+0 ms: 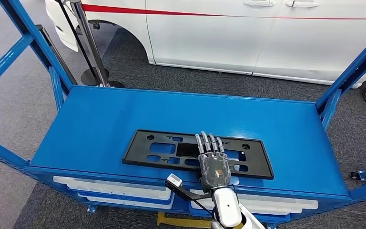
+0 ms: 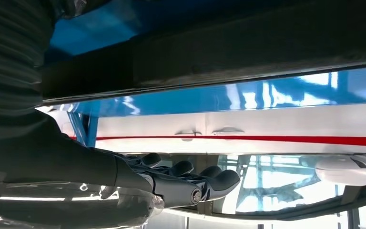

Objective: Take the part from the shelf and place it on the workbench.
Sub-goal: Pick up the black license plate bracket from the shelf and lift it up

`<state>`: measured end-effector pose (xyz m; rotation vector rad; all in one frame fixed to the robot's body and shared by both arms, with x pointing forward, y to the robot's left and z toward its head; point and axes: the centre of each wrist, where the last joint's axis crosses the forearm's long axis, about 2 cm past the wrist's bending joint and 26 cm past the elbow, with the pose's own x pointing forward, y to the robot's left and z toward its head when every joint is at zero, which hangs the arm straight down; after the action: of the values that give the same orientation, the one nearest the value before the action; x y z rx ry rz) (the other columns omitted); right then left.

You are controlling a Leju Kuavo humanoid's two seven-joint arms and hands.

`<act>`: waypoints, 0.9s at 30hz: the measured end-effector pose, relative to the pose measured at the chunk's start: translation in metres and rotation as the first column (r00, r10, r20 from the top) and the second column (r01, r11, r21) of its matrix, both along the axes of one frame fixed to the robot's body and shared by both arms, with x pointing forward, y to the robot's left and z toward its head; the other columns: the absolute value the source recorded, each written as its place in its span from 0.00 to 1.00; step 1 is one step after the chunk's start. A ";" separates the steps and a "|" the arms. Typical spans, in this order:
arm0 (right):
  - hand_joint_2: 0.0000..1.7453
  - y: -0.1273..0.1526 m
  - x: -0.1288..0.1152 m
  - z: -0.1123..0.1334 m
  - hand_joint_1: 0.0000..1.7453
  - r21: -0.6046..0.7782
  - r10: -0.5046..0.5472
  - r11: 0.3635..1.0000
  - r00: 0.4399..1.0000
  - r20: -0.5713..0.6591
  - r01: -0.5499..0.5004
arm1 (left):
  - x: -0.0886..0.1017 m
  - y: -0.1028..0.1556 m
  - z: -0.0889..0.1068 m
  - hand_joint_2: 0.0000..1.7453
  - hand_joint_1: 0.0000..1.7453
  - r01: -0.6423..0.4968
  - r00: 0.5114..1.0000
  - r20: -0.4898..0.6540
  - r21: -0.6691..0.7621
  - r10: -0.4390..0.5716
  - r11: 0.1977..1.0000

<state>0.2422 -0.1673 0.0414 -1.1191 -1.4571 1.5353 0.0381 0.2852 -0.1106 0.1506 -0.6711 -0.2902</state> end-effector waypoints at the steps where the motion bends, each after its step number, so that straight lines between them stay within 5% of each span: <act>1: 1.00 0.000 0.000 0.000 0.36 -0.001 0.002 1.000 1.000 -0.001 -0.002 | 0.000 0.000 0.000 0.00 0.00 0.000 1.000 0.000 0.000 0.000 1.000; 3: 1.00 0.000 0.000 0.000 0.64 -0.005 0.009 1.000 1.000 -0.006 -0.010 | 0.000 0.000 0.000 0.00 0.00 0.000 1.000 -0.001 0.000 0.000 1.000; 6: 1.00 0.000 -0.001 -0.002 0.79 -0.009 0.015 1.000 1.000 -0.016 -0.015 | 0.001 -0.001 0.000 0.00 0.00 0.000 1.000 -0.001 -0.001 0.000 1.000; 27: 1.00 -0.009 -0.005 -0.011 0.73 -0.024 0.001 1.000 0.998 -0.063 -0.002 | 0.004 -0.001 0.000 0.00 0.00 0.005 1.000 -0.002 -0.004 -0.005 1.000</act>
<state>0.2368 -0.1759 0.0300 -1.0739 -1.4013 1.5784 0.0423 0.2845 -0.1102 0.1449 -0.6703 -0.2943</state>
